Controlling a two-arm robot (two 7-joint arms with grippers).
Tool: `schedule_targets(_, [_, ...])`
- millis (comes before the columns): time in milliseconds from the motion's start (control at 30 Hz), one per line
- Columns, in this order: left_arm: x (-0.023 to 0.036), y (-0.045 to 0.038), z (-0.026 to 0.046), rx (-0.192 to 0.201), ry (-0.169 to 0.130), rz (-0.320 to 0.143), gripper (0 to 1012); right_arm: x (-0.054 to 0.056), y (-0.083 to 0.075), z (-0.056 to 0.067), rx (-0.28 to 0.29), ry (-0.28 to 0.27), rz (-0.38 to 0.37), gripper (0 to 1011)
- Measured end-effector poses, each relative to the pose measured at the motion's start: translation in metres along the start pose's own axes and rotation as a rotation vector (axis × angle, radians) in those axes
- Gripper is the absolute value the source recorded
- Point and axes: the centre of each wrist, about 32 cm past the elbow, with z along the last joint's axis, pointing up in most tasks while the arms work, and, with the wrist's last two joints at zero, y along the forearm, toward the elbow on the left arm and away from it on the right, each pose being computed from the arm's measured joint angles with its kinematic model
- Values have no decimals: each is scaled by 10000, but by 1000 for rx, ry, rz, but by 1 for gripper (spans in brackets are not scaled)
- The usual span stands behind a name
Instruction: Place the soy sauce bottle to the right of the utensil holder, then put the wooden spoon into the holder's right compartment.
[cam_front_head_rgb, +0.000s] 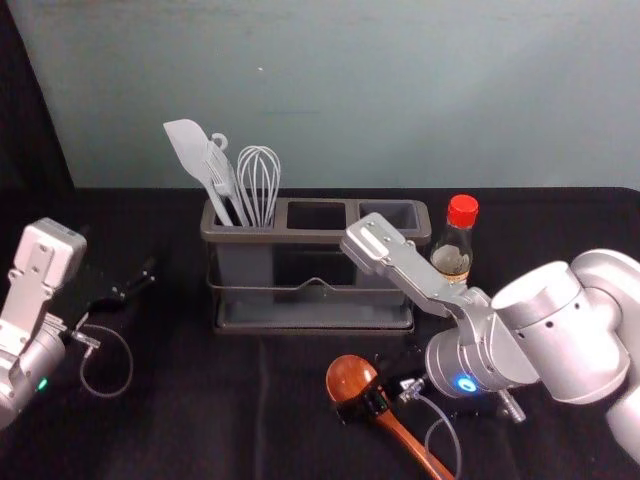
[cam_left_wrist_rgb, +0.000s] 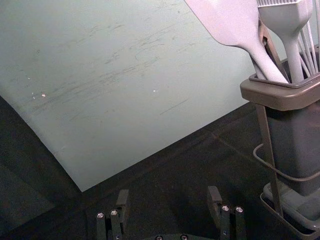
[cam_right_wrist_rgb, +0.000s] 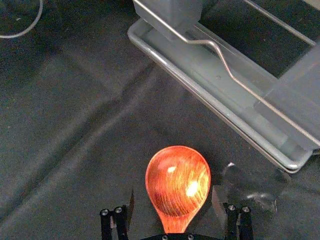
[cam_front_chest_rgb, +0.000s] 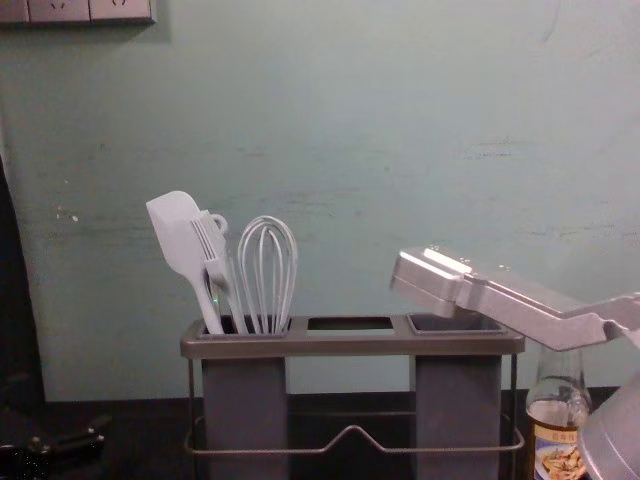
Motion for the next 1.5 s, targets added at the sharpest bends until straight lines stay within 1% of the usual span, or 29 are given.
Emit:
schedule_targets(333, [0,0,0,0,0,0,1012,31,82,44,0,7,5,1003])
schedule_targets(567, [0,0,0,0,0,0,1011,41,121,67,0,-1,-5,1003])
schedule_targets(1100, [0,0,0,0,0,0,1011,44,210,109,-2,-18,-8,1003])
schedule_targets(1500, [0,0,0,0,0,0,1011,25,279,126,-1,-34,-9,1003])
